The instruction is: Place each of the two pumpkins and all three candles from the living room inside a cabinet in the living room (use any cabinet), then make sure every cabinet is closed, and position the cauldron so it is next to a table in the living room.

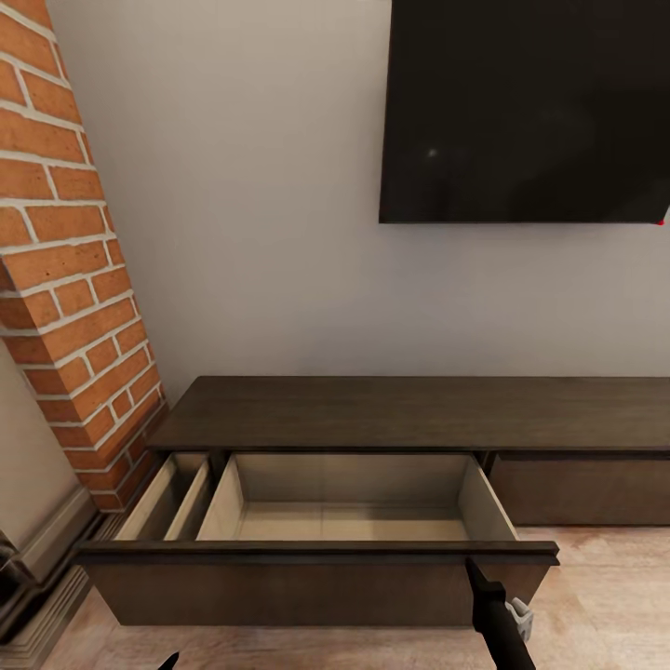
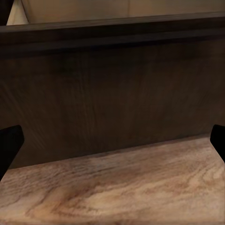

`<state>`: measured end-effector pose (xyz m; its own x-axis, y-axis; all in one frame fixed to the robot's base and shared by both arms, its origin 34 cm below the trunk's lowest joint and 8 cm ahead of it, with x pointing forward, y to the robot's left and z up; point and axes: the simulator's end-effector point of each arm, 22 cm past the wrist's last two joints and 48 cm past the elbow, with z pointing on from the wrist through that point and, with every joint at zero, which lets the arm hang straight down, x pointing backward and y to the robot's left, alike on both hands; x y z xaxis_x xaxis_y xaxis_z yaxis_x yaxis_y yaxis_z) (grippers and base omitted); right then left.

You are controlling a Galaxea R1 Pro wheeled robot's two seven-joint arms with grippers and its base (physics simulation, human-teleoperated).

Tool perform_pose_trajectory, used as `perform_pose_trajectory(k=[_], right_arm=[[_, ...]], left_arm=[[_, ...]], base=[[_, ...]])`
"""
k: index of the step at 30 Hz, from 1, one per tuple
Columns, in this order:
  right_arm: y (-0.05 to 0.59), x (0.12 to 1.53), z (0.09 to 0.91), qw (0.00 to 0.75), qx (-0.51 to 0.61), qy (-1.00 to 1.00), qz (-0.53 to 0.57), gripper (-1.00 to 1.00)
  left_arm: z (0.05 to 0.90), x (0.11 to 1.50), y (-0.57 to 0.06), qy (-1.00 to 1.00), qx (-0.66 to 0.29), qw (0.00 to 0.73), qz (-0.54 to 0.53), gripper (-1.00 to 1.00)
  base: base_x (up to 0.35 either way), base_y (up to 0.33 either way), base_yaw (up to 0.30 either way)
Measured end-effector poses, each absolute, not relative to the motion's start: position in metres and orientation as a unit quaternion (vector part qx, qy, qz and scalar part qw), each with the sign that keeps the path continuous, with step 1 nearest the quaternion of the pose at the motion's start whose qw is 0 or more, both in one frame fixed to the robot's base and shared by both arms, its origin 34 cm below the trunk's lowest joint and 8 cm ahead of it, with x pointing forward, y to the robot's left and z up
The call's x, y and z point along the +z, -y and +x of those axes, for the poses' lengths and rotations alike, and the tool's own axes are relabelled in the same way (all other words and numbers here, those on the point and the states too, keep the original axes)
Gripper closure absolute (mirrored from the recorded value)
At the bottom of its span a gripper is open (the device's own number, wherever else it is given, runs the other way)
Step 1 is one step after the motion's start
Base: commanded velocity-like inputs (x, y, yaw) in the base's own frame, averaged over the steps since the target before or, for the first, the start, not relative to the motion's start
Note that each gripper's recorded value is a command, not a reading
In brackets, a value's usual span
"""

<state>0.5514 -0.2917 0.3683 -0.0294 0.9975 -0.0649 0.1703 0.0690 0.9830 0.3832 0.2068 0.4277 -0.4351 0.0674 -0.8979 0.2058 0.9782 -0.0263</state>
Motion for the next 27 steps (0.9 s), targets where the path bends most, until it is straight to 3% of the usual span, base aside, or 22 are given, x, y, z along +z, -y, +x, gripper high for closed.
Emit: perform_pose_trajectory(k=[27], right_arm=[[0.2925, 0.3686, 0.5525, 0.466, 0.442, -0.573, 0.508, 1.00]], left_arm=[[0.3829, 0.4273, -0.2068, -0.845, -0.066, 0.525, 0.081, -1.00]], base=[[-0.048, 0.000, 0.000]])
